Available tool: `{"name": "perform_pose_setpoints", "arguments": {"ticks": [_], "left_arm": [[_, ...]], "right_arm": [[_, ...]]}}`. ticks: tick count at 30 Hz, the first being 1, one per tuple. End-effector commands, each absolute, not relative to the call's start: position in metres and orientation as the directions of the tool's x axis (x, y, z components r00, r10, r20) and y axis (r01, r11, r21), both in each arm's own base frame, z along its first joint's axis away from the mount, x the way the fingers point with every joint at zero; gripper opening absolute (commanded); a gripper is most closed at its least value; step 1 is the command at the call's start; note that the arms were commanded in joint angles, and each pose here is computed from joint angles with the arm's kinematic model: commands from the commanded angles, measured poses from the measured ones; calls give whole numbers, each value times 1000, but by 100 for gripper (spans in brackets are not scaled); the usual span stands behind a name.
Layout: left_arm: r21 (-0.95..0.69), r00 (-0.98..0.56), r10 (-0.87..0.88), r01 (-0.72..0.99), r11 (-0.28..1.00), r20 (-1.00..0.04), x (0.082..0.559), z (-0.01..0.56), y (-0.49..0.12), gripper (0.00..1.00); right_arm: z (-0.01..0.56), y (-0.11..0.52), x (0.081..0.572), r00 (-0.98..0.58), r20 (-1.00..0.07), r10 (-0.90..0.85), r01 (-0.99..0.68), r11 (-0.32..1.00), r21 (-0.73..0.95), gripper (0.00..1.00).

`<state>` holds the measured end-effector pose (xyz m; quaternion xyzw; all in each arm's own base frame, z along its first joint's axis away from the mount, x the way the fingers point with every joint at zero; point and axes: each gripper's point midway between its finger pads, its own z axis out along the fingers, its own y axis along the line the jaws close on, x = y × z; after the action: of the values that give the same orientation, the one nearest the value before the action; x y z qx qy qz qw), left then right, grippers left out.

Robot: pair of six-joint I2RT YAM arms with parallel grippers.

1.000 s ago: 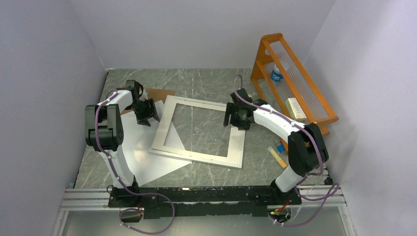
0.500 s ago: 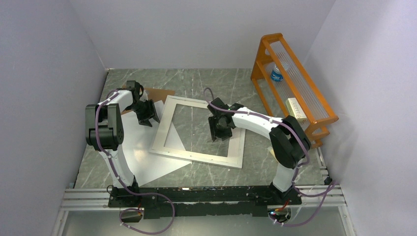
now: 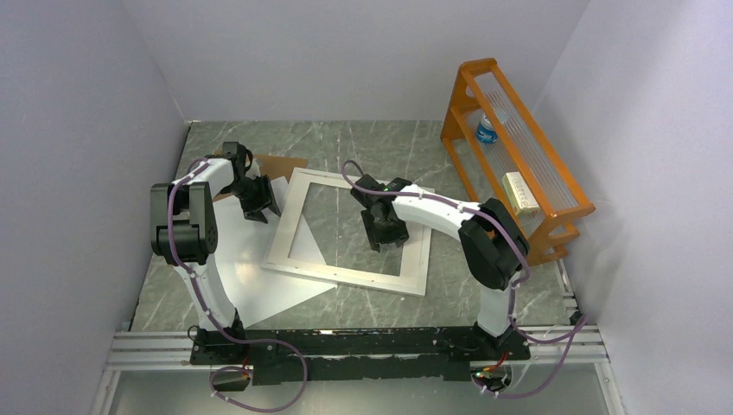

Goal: Put the photo into the frame
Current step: Adjust the photo frame item on the photo frame.

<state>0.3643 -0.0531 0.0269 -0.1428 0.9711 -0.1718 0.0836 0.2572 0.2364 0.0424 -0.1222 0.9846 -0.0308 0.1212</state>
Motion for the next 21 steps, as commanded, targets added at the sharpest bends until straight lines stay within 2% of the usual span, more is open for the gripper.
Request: {"name": "perform_pose_setpoints", "arguments": {"ticks": [1,11,21], "left_arm": [[-344,-950,-306,-266,901,-65,355,23,-57,53],[-352,-949,-308,-270,896,-58,354,23,-59,53],[-353,-949,-311,-274,895,-51,355,22,-60,53]], "right_arm": [[56,198,262,-947,-239,-213,-126,934,-333,57],[47,195,256,-957,-192,-217,-119,899,-421,62],[45,183,245,-965,-155,-212,-109,862,-495,61]]}}
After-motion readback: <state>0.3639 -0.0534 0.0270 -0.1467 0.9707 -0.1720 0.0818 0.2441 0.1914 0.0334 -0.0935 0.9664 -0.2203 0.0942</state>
